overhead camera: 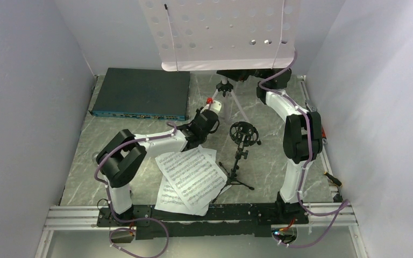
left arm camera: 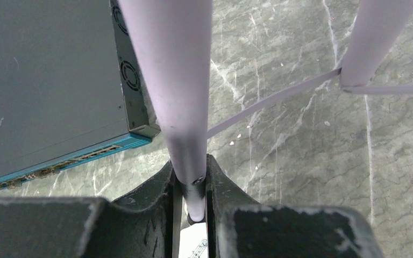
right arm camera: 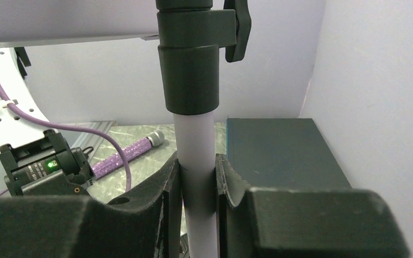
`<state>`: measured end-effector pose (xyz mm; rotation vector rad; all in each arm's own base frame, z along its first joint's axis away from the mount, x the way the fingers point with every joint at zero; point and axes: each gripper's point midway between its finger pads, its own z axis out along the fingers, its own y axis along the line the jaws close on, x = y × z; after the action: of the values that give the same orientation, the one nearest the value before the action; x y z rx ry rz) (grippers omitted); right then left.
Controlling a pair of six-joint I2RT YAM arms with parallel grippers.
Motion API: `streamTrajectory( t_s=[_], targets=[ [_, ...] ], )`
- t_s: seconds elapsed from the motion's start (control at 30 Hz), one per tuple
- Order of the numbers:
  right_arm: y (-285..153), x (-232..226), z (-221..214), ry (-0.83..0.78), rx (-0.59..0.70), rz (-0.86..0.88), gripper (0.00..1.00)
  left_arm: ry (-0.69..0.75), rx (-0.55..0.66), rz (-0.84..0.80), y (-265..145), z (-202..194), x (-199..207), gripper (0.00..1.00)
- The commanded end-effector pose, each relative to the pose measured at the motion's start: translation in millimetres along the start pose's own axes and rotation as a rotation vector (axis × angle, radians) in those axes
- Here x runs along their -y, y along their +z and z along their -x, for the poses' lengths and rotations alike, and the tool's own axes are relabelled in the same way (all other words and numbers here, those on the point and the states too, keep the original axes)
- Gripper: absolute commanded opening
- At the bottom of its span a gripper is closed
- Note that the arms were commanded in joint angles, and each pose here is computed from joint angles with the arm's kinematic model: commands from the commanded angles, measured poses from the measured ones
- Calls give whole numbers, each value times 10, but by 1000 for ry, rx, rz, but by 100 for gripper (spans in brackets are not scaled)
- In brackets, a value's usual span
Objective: Set up the instrument practice props
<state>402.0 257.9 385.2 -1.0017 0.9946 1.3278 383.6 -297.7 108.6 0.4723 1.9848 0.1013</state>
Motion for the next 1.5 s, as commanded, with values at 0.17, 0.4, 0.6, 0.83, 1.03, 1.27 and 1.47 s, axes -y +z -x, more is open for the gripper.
streamTrajectory(
  t_s=[0.17,0.4,0.6,0.83,1.03,1.27,1.47],
  targets=[
    [166,-481,1258,-252,257,51,0,256,-434,-99,-132,-1492,145,3],
    [21,-398,992,-192,263,-8,0,251,-425,-112,-123,-1446,171,3],
    [-185,-233,647,-105,258,-55,0,252,-424,-119,-126,-1443,186,3],
    [-371,-63,354,-45,201,-97,0,243,-419,-139,-125,-1426,226,3],
    [-431,-99,207,-33,120,-77,0,216,-372,-202,-195,-1242,290,3],
    [-542,-187,50,-18,67,-89,0,159,-322,-347,-387,-972,460,31],
    [-585,-231,-77,7,48,-97,0,76,-204,-438,-555,-634,542,60]
  ],
)
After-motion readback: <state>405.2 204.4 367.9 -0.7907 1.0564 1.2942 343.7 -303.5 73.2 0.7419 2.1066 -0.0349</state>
